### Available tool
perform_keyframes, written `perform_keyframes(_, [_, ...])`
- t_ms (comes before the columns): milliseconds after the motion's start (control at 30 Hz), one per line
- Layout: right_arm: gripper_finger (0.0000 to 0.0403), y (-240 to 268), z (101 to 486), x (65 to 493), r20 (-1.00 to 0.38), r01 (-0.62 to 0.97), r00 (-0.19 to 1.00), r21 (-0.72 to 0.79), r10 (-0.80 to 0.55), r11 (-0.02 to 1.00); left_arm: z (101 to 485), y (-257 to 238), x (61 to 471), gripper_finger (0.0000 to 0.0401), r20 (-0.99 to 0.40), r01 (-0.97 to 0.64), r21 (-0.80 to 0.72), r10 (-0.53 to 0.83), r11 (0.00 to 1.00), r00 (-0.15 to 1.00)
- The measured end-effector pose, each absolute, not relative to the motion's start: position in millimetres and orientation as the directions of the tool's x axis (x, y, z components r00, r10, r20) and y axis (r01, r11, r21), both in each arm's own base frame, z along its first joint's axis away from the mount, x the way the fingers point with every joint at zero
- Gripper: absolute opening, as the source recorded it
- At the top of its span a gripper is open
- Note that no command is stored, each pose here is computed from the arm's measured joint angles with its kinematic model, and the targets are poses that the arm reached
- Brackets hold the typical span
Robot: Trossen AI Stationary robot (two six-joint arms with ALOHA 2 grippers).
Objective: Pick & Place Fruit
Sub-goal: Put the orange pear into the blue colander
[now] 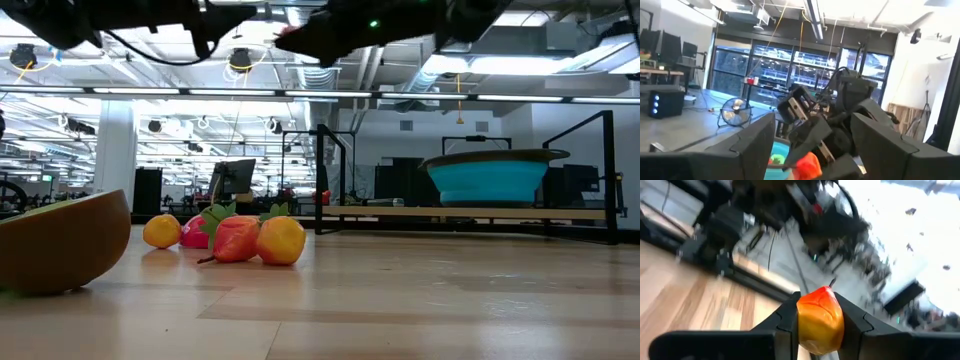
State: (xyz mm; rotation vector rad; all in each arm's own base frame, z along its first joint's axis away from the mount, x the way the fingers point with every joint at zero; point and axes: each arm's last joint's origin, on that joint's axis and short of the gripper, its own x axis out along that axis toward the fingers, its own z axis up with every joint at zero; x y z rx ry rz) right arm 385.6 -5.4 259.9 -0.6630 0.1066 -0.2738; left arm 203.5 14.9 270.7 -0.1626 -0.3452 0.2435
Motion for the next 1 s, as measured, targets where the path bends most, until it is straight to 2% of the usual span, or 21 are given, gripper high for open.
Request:
perform_keyframes(200, [0.0077, -14.0, 279.0, 353.9, -0.216, 0.248, 0.889, -0.515, -0.403, 0.821, 271.6, 14.3, 183.7, 0.0226, 0.325, -0.215, -0.197, 0.271, 0.957, 0.906])
perform_keyframes(333, [0.0077, -23.7, 285.2, 327.8, -0.348, 0.345, 0.784, -0.445, -0.515, 0.826, 262.4, 13.9, 173.7, 0.0210, 0.323, -0.208, -0.216, 0.271, 0.954, 0.907])
perform_keyframes(500, [0.0077, -41.2, 291.5, 291.7, -0.497, 0.503, 0.655, -0.276, -0.569, 0.819, 253.2, 13.6, 167.5, 0.0196, 0.316, -0.192, -0.259, 0.271, 0.947, 0.909])
perform_keyframes(733, [0.0077, -68.1, 279.3, 253.2, -0.694, 0.744, 0.394, -0.144, -0.602, 0.652, 250.6, 13.5, 166.8, 0.0186, 0.312, -0.192, -0.261, 0.270, 0.946, 0.911])
perform_keyframes(900, [0.0079, -85.3, 263.0, 237.4, -0.789, 0.843, 0.187, -0.177, -0.585, 0.508, 250.7, 13.5, 166.8, 0.0180, 0.312, -0.192, -0.261, 0.271, 0.946, 0.911])
perform_keyframes(1000, [0.0094, -94.0, 253.5, 234.9, -0.815, 0.852, 0.101, -0.225, -0.570, 0.472, 250.7, 13.5, 166.8, 0.0178, 0.313, -0.191, -0.261, 0.270, 0.946, 0.911])
